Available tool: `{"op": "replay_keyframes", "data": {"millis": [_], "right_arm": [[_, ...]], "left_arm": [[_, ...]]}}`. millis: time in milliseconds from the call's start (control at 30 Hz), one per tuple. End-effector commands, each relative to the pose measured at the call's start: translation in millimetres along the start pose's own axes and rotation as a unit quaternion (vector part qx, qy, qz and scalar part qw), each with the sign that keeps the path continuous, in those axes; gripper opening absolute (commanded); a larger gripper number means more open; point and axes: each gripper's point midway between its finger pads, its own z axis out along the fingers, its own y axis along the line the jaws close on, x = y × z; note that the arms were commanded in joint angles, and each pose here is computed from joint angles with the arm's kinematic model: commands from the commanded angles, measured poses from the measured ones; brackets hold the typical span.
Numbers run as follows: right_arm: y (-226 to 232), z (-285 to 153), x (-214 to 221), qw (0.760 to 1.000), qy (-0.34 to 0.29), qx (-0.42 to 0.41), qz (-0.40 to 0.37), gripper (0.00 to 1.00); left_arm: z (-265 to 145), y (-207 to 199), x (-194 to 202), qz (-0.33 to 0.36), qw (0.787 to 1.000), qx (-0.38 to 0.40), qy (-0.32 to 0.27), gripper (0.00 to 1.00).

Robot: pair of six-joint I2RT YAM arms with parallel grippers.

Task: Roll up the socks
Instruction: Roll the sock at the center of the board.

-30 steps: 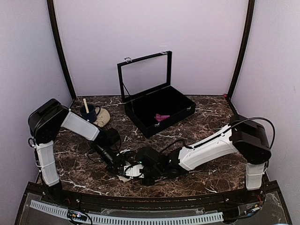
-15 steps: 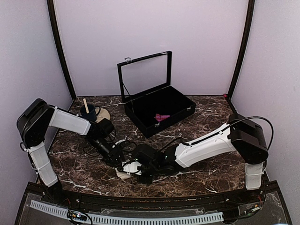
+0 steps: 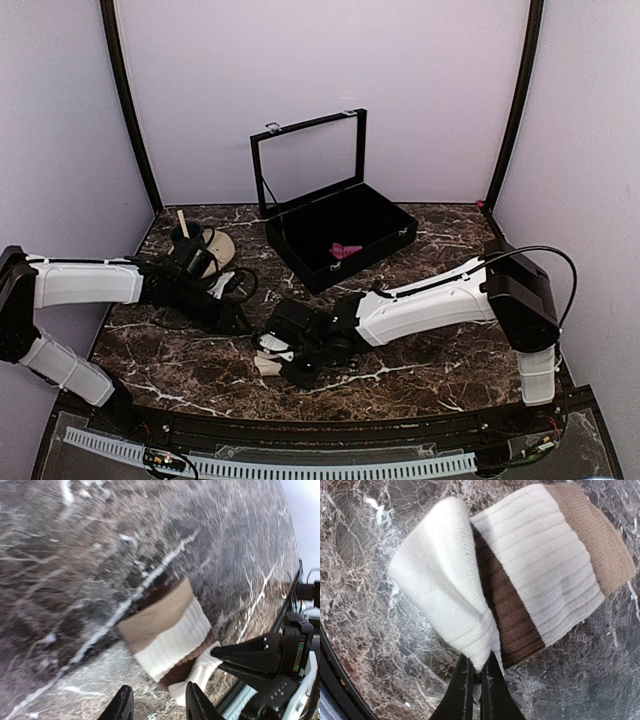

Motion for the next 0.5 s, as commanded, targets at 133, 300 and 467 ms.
{"op": "replay_keyframes", "data": {"millis": [133, 300, 467], "right_arm": [[13.2, -2.9, 22.4, 0.992, 0.097, -0.039, 0.074, 0.0], [14.3, -12.3, 16.9, 0.985, 0.103, -0.091, 0.108, 0.0], [8.3, -22.3, 9.8, 0.97, 0.104, -0.164, 0.148, 0.0]], "left_arm": [[-37.6, 26.5, -9.2, -0.052, 0.977, -0.067, -0.197, 0.35], [-51.2, 6.0, -0.9, 0.008, 0.963, -0.067, -0.262, 0.32], [-51.2, -20.8, 10.8, 0.074, 0.957, -0.049, -0.275, 0.29]]}}
